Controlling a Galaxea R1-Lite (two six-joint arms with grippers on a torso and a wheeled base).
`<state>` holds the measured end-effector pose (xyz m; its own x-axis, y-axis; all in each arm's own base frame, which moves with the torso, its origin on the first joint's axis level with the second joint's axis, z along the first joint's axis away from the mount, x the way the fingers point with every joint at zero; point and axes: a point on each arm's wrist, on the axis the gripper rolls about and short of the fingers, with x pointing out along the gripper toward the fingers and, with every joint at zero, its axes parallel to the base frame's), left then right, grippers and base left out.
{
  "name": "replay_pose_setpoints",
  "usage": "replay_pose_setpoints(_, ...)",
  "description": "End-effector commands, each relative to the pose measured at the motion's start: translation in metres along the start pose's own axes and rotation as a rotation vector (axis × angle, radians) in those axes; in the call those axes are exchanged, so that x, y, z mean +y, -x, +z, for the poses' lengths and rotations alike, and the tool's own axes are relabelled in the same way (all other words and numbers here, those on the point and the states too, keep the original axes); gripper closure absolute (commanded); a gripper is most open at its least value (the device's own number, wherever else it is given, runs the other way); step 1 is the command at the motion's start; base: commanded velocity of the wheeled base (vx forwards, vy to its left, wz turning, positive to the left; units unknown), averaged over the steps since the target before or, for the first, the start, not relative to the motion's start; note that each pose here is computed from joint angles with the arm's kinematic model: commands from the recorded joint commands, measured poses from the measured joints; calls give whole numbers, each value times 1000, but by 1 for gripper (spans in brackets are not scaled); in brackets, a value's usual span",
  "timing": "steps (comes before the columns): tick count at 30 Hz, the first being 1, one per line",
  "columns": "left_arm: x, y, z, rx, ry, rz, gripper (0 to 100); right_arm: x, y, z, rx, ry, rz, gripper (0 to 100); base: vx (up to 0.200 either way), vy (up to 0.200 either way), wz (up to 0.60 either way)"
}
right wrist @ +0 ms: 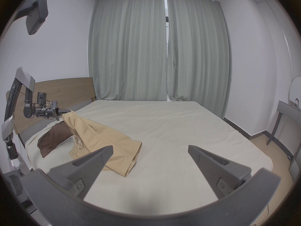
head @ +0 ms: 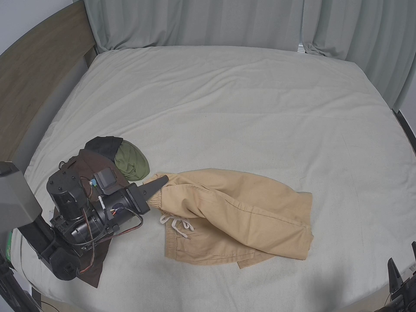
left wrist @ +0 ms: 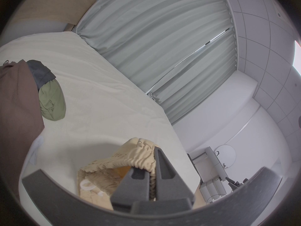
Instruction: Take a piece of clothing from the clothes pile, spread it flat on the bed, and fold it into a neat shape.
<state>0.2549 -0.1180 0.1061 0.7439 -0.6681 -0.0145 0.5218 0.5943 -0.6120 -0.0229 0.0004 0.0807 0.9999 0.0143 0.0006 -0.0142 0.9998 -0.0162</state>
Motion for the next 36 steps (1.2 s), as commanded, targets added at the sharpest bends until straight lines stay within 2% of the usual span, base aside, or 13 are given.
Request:
replay_pose_setpoints(1, 13, 3, 5, -12, -13, 37, 100, 0, 0, -5, 5, 1, 1, 0, 0, 0, 0)
replay_pose_setpoints(8, 37, 7, 4, 7, -59, 108, 100, 0, 0, -5, 5, 1, 1, 0, 0, 0, 0)
replay_pose_setpoints(15, 40, 5, 5, 9, -62, 102, 100, 0, 0, -5, 5, -1, 0, 0, 0, 0, 0)
replay_pose_setpoints(20, 49, 5, 3, 15, -52, 128, 100, 0, 0, -5, 2, -1, 0, 0, 0, 0, 0)
replay_pose_setpoints(36, 45, 7, 5, 9, -57, 118, 100, 0, 0, -3, -13, -8, 6, 0, 0, 0, 0)
